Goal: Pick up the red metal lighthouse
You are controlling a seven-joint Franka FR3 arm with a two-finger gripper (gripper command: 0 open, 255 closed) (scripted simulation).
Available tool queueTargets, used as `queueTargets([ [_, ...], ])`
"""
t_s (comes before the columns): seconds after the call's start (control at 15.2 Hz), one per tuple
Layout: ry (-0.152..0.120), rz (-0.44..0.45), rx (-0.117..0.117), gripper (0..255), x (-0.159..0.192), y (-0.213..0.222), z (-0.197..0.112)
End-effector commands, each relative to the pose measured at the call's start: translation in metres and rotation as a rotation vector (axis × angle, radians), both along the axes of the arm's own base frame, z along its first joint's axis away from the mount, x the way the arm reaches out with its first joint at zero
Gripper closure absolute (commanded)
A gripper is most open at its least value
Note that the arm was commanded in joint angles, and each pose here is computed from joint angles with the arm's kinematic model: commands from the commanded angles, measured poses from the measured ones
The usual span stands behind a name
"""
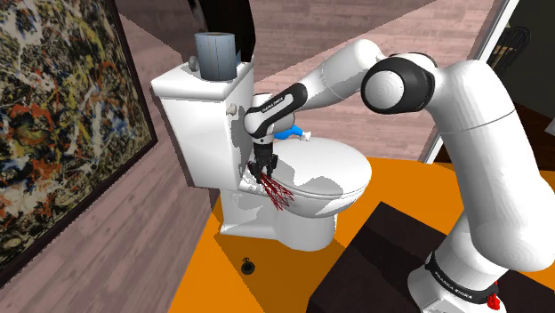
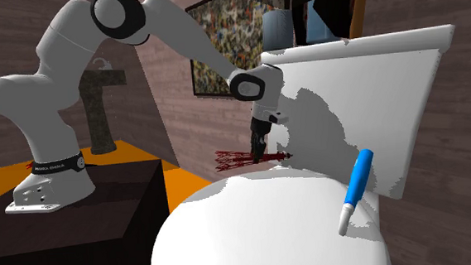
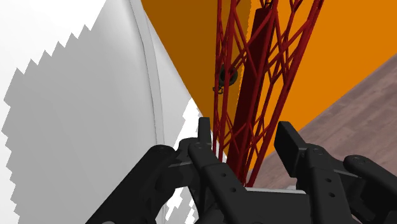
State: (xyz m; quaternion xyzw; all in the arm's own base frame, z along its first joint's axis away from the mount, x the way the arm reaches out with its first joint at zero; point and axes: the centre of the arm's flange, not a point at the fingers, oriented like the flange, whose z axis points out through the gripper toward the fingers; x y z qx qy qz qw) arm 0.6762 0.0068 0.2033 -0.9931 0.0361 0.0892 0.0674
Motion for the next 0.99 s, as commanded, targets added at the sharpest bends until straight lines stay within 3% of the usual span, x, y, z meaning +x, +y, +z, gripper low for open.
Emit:
queueTargets([
  [0.0, 0.001, 0.000, 0.000, 255, -0.001, 0.000, 0.005],
  [0.92, 0.001, 0.000, 0.000, 255, 0.000, 0.000, 0.079],
])
